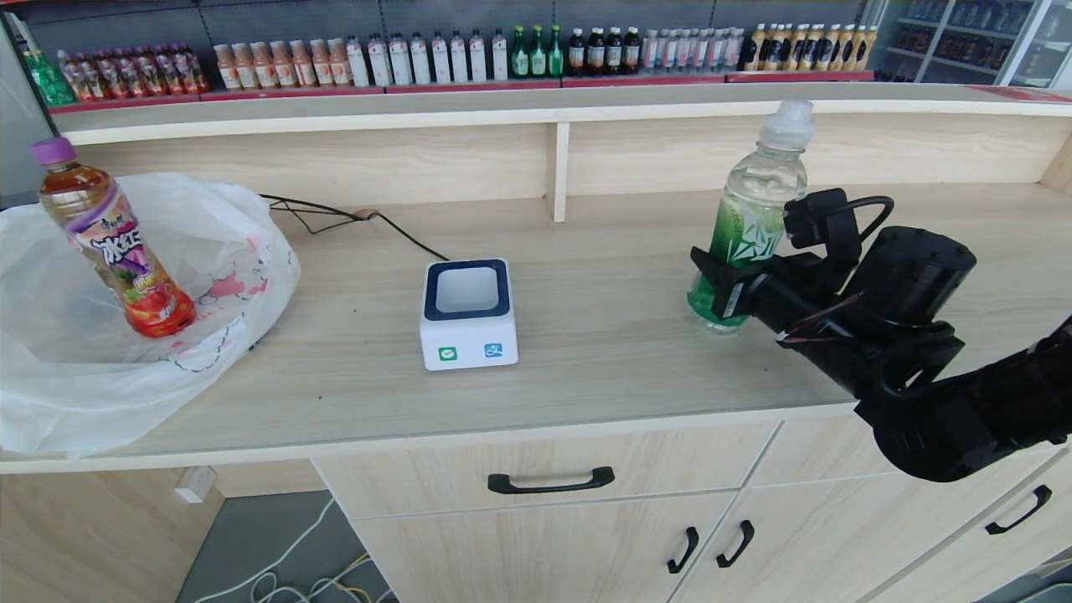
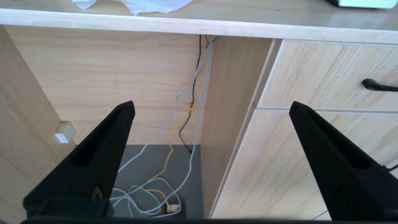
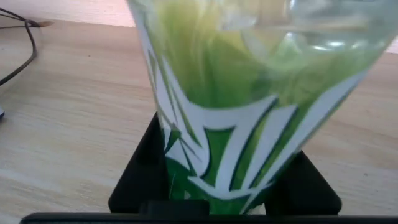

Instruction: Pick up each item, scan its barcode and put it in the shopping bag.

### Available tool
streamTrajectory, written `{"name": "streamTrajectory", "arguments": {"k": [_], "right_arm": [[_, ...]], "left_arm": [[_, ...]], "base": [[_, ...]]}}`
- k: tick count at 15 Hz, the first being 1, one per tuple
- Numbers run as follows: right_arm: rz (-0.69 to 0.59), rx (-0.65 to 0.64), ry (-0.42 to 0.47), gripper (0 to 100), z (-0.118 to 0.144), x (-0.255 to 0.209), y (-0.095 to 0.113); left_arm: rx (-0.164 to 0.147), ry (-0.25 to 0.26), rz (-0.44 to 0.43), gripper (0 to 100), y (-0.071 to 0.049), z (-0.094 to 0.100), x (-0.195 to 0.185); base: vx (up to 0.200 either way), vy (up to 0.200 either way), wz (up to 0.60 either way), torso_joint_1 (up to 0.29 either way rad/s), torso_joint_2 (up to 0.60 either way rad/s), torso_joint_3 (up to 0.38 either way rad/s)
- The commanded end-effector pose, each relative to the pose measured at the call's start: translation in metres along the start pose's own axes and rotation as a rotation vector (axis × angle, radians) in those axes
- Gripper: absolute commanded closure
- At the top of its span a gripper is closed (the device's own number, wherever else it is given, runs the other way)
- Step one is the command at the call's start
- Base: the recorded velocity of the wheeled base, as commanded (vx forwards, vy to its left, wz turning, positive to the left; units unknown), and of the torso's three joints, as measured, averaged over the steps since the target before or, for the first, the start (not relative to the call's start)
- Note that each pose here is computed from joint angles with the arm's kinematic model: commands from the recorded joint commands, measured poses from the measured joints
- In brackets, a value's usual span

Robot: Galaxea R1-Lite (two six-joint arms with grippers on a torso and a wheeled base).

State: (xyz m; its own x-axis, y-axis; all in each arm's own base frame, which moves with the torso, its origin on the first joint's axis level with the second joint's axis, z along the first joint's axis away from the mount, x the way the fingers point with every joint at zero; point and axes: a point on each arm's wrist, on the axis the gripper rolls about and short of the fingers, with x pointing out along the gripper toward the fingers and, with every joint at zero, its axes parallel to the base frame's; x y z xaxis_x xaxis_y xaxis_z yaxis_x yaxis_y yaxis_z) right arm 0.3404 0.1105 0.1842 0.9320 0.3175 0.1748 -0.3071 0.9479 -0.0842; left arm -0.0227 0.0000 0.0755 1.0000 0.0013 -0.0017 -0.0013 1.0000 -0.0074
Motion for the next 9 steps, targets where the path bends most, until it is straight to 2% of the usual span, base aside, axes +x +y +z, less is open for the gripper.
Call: {"name": "streamTrajectory", "arguments": {"k": [1,9], "right_arm": [[0.002,0.0,-0.002,100,0.0016,-0.0014,0.0004],[0.004,0.002,-0.015,100,0.007,-0.0053,0.0006]], "left_arm": [[0.0,0.001,0.0,0,0.0,-0.0001,0.0],[0.001,0.0,0.0,0,0.0,0.0,0.0]], "base": [[0.0,0.0,0.0,0.0,0.0,0.0],[0.0,0.0,0.0,0.0,0.0,0.0]]}}
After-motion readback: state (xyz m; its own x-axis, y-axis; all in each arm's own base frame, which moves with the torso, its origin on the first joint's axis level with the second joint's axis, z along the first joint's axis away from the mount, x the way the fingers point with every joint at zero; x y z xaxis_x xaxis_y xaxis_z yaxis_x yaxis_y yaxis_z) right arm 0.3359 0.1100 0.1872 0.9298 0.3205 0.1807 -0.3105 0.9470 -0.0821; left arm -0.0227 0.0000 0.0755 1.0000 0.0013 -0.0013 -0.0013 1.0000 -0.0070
